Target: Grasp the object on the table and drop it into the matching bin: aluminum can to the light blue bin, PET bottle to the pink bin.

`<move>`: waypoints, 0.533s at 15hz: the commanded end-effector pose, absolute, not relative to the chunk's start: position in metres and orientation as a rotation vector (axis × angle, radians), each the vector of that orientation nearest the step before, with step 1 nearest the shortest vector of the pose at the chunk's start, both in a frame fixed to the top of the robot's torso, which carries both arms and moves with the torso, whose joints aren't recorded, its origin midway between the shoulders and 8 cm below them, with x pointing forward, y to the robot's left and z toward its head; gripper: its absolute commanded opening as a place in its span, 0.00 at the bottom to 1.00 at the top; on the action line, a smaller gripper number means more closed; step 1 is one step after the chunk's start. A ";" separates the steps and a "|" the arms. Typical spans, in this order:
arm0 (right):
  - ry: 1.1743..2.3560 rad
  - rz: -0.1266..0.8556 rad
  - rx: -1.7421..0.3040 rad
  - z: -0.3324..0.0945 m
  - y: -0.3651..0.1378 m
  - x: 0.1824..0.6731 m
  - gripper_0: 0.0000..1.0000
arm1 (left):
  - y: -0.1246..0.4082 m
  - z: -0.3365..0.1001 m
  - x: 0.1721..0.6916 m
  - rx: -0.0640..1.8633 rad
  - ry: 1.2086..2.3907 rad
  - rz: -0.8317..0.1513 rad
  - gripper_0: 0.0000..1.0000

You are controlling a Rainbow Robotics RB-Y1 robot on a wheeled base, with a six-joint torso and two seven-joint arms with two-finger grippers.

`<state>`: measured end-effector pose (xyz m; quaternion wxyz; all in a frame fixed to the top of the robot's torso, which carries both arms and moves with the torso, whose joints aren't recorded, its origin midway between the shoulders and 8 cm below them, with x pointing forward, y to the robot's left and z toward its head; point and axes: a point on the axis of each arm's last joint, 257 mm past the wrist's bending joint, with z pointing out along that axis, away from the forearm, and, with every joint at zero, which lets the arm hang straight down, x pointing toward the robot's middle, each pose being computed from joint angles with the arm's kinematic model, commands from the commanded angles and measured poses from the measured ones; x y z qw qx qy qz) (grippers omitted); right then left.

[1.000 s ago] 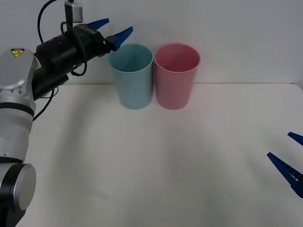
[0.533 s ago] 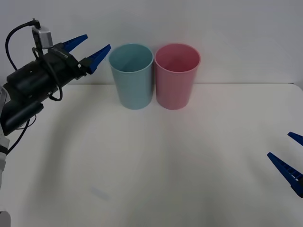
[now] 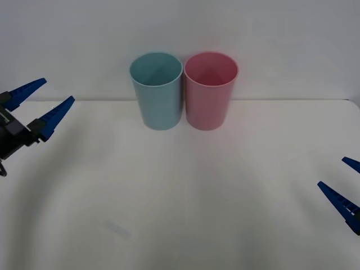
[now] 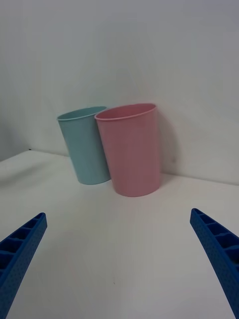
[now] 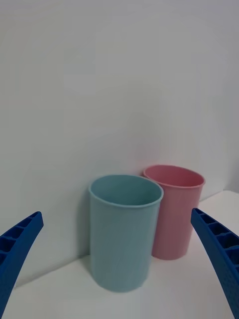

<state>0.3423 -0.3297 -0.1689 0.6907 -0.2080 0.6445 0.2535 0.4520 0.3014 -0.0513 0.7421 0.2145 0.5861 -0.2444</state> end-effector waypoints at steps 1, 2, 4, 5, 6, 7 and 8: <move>1.441 0.567 -0.465 -0.169 -0.330 0.342 1.00 | 0.341 -0.068 0.412 0.482 1.319 -0.456 1.00; 1.441 0.567 -0.465 -0.169 -0.330 0.342 1.00 | 0.353 -0.074 0.401 0.490 1.336 -0.428 1.00; 1.441 0.567 -0.465 -0.169 -0.330 0.342 1.00 | 0.377 -0.083 0.376 0.501 1.374 -0.381 1.00; 1.441 0.567 -0.465 -0.169 -0.330 0.342 1.00 | 0.385 -0.087 0.366 0.506 1.389 -0.365 1.00; 1.441 0.567 -0.465 -0.169 -0.330 0.342 1.00 | 0.390 -0.093 0.359 0.503 1.402 -0.353 1.00; 1.441 0.567 -0.465 -0.169 -0.330 0.342 1.00 | 0.395 -0.100 0.350 0.504 1.417 -0.339 1.00; 1.441 0.567 -0.465 -0.169 -0.330 0.342 1.00 | 0.398 -0.108 0.343 0.509 1.438 -0.328 1.00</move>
